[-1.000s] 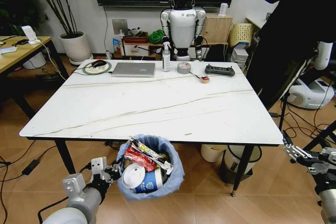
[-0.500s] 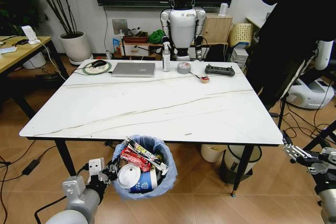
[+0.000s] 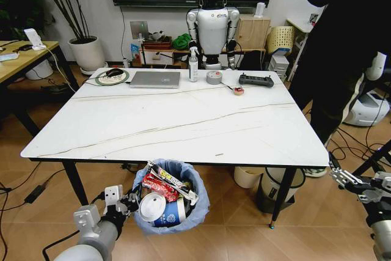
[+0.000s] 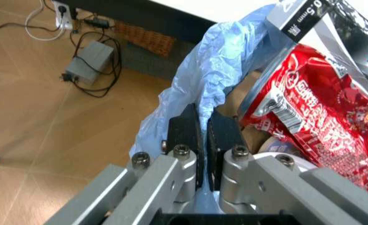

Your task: Pick up the trash bin and place the trash from the table into it.

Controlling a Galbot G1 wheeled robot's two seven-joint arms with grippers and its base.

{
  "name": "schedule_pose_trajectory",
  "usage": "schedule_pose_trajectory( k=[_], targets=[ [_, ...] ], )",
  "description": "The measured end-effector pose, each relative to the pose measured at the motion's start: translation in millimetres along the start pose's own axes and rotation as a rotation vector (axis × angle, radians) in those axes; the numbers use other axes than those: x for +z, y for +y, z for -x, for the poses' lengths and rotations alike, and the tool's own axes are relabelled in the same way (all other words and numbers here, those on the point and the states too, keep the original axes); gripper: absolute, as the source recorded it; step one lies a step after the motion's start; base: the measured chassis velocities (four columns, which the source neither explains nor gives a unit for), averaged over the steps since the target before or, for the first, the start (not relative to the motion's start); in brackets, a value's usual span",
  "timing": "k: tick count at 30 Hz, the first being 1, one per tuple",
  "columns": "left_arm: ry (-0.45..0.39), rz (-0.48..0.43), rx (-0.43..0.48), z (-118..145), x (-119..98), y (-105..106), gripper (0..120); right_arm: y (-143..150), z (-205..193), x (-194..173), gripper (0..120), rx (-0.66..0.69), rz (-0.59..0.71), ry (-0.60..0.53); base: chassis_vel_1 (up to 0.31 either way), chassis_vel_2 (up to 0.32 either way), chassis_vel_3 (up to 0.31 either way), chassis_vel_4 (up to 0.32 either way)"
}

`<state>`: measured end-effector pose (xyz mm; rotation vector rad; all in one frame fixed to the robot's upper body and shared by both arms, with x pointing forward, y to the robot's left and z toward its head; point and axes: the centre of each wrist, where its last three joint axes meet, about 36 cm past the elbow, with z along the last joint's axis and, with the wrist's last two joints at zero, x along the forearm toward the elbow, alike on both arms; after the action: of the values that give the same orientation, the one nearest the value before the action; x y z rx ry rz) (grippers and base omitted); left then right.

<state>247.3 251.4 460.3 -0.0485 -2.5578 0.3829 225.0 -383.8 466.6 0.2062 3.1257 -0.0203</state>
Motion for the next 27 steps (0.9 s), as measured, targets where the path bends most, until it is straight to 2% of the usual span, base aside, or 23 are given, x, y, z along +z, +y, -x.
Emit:
schedule_pose_trajectory(
  k=[27],
  targets=[
    [0.025,-0.035,-0.006,10.4,10.1,0.4,0,0.0,0.0,0.0,100,0.0,0.0,0.0,0.0,0.0,0.0,0.0]
  ],
)
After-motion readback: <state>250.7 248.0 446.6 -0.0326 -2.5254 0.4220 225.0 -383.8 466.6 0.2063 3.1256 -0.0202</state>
